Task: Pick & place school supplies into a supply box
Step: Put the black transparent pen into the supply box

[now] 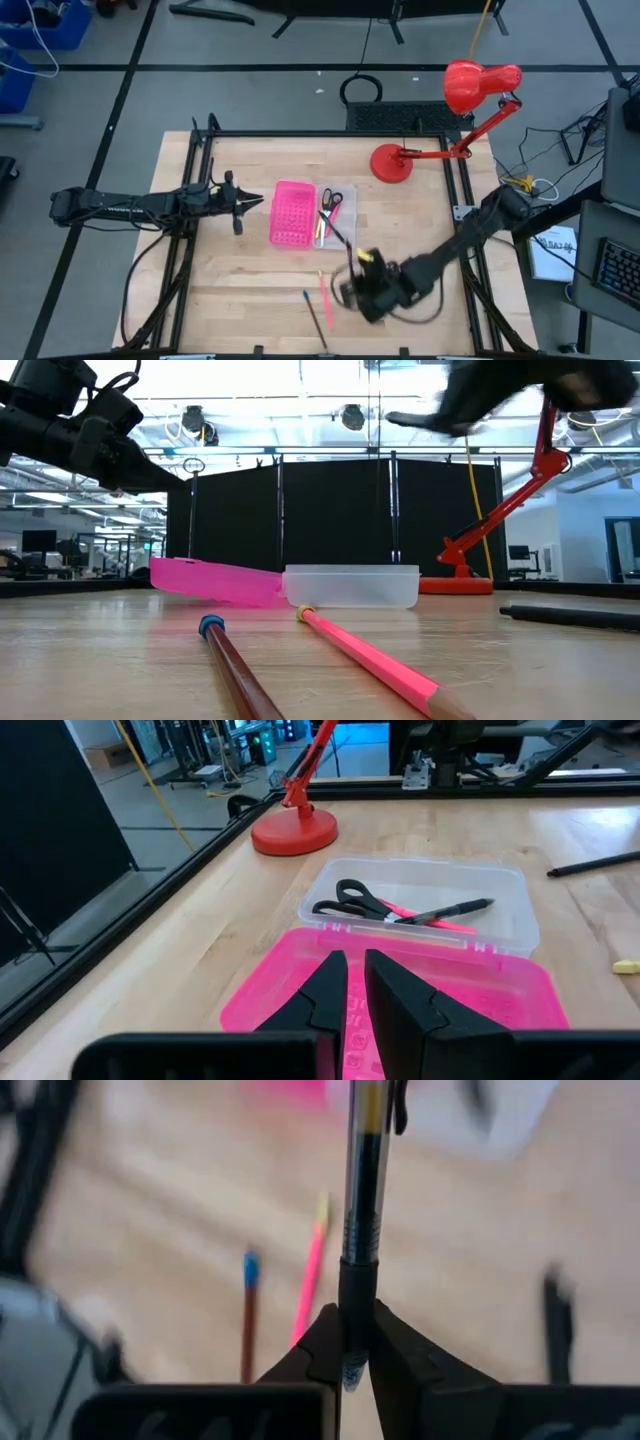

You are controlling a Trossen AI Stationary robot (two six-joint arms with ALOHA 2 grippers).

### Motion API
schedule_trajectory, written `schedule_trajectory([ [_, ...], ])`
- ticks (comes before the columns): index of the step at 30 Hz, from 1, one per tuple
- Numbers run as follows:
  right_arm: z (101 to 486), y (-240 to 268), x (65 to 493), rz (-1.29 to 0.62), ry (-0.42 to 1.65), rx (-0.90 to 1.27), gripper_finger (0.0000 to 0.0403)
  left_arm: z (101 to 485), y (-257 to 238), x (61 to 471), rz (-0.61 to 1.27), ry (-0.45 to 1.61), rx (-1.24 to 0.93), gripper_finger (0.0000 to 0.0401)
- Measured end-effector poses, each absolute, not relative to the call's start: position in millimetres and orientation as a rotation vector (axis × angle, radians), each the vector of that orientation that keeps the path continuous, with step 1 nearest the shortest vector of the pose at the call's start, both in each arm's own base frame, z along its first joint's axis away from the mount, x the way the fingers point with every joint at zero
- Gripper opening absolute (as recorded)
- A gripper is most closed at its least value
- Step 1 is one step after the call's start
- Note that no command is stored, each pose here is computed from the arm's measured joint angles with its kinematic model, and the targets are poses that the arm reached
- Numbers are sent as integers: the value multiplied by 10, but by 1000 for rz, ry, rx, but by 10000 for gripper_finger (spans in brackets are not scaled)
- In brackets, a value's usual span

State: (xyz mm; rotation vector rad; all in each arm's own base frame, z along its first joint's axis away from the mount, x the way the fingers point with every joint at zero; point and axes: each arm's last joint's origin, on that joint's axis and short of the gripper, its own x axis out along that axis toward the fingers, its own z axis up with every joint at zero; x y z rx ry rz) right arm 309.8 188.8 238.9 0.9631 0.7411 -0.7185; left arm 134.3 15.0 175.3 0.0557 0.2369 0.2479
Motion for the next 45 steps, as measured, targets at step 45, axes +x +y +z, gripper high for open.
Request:
schedule_trajectory([
  [45, 1447, 15, 3493, -887, 804, 1244, 26, 1719, 149, 1334, 247, 274, 62, 49],
])
